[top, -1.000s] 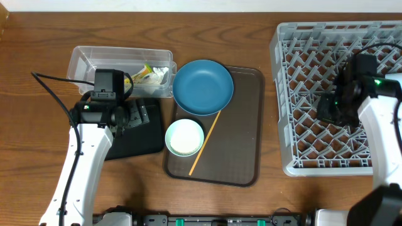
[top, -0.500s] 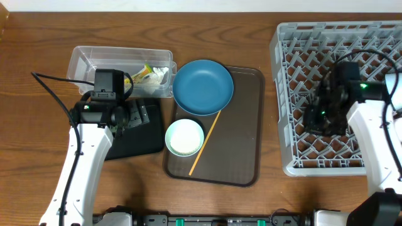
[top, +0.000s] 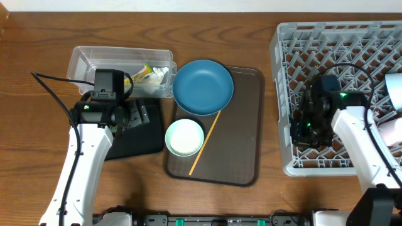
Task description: Sort waste into correct bins and load items into the dishwasher rack
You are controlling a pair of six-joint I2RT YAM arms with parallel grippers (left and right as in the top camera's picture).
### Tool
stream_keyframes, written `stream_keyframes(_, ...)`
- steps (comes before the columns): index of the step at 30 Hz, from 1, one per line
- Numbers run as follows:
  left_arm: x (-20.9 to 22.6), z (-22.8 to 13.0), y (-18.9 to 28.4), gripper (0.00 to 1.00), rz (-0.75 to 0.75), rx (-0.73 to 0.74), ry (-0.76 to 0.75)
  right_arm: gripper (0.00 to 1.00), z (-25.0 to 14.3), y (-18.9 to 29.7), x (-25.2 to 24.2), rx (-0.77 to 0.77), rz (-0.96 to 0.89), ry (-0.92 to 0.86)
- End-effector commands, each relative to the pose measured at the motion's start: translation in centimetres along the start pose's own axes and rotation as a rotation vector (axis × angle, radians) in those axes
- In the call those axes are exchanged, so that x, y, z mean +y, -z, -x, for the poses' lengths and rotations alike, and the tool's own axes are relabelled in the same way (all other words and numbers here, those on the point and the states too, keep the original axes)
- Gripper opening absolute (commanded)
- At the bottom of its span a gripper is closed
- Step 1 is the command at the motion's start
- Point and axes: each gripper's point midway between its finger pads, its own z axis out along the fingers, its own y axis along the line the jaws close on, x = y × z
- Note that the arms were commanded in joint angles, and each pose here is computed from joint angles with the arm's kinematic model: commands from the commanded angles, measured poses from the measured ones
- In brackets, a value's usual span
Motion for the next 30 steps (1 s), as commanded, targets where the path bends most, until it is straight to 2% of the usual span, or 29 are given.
stream_keyframes(1,0.3,0.2,0.4,0.92,0.009,-0.016,0.003,0.10,-0.8,-0.5,1.2,0.023,0.034,0.020)
stream_keyframes(9,0.3,0.2,0.4,0.92,0.009,-0.016,0.003,0.09,-0.8,-0.6,2.8,0.026,0.114,0.026)
stream_keyframes(18,0.3,0.2,0.4,0.92,0.009,-0.016,0.003,0.09,-1.0,-0.6,2.7,0.033,0.111,0.025)
stream_keyframes(24,0.3,0.2,0.4,0.92,0.009,-0.016,0.003,0.09,0.0,-0.3,0.8,-0.009,0.009,0.021)
stream_keyframes(30,0.3,0.2,0.4,0.92,0.009,-0.016,0.003,0.08,2.4,2.3,0.1,-0.117,-0.056,0.027)
